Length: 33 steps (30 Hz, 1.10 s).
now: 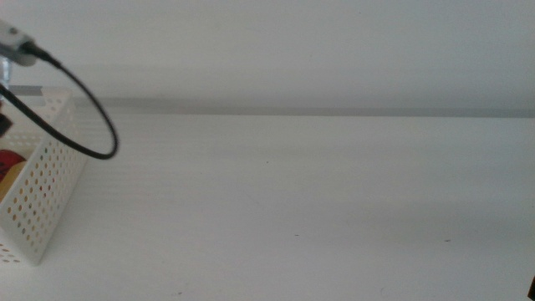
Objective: Use arms to grab the bottles and put them into the dustbin to the left of the table.
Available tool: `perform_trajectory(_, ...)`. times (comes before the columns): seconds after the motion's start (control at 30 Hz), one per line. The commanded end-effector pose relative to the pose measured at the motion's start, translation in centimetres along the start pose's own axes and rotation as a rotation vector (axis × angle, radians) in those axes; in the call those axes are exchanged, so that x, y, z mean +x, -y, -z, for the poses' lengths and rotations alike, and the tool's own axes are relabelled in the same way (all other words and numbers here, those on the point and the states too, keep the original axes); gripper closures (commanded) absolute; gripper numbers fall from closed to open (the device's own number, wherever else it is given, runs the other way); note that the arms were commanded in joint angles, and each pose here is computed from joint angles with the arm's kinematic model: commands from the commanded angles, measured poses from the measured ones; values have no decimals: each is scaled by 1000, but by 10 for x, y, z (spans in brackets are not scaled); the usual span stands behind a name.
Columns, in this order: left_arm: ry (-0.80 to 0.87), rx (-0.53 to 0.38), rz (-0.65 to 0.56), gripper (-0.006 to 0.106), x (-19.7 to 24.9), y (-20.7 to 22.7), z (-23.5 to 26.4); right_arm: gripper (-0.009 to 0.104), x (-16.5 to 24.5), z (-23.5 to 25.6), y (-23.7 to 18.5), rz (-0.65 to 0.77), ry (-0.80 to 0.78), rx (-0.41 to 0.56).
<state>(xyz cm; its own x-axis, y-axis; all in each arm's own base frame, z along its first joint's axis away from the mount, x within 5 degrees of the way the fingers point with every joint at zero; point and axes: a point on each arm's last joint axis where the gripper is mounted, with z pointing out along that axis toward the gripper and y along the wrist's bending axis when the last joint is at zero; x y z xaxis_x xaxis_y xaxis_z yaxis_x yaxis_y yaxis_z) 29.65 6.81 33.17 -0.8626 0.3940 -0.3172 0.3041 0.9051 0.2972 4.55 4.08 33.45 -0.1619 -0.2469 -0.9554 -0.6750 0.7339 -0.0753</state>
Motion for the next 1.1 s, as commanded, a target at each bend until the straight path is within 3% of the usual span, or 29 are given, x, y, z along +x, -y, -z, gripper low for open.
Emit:
perform_trajectory(0.0,-26,-28,-24,102,-1,-20,-6,4,0,0,0,6,15,1)
perform_trajectory(0.23,-21,-5,76,102,2,-51,-54,4,0,0,0,6,15,1)
perform_trajectory(0.37,8,-37,44,100,-3,-57,-70,4,0,0,0,6,15,1)
perform_trajectory(0.5,-15,-14,50,93,-3,-56,-85,4,0,0,0,6,15,1)
perform_trajectory(0.7,-69,36,52,65,0,-53,-103,4,0,0,0,6,15,1)
perform_trajectory(0.97,-75,51,59,12,1,-51,-106,4,0,0,0,6,15,1)
perform_trajectory(1.07,-75,50,74,7,1,-49,-94,4,0,0,0,6,15,1)
